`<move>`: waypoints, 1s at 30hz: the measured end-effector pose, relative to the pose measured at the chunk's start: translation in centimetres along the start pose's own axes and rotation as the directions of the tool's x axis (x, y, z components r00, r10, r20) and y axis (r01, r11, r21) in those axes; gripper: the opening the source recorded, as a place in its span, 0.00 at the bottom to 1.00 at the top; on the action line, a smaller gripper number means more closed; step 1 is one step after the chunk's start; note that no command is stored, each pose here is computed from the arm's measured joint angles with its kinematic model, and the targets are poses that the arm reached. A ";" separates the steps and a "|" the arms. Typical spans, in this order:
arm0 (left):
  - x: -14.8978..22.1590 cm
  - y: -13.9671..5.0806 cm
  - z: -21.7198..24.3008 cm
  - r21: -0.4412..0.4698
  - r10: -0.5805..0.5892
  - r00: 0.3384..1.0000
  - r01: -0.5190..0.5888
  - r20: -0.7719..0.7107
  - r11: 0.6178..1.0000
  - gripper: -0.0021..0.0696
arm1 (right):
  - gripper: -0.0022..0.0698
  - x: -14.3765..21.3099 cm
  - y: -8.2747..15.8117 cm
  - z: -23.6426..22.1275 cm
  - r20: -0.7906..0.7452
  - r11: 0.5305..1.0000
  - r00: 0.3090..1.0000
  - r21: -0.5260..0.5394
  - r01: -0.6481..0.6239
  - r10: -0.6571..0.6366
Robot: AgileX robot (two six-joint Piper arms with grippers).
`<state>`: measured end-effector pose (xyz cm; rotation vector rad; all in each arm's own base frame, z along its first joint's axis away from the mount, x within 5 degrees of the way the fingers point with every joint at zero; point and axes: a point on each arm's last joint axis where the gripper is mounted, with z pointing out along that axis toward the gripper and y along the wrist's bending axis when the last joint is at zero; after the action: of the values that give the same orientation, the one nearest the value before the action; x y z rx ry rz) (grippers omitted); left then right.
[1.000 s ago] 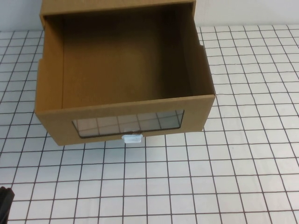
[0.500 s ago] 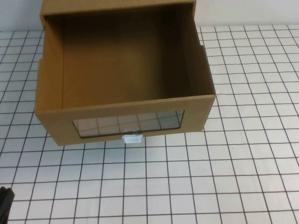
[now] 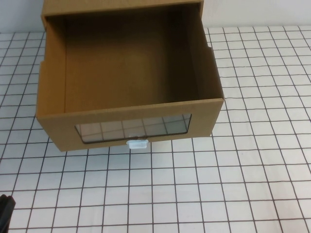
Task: Open the shoe box
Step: 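Pull the top drawer of the cardboard box fully open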
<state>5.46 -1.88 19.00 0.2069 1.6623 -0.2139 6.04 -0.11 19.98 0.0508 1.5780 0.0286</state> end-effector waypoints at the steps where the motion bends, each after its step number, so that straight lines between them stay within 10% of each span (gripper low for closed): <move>1: 0.0 0.0 0.0 0.000 0.002 1.000 -0.002 0.000 1.000 0.03 | 0.01 0.0 0.0 -0.2 0.011 1.000 1.000 0.002 -0.005 0.005; 30: 0.1 0.0 0.0 0.001 0.002 1.000 -0.002 -0.004 1.000 0.03 | 0.01 2.1 0.5 -0.6 -0.212 0.996 0.977 -0.085 0.009 -0.027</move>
<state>5.46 -1.89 18.93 0.2095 1.6659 -0.2132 5.44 0.54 17.92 -0.0335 1.7901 0.0889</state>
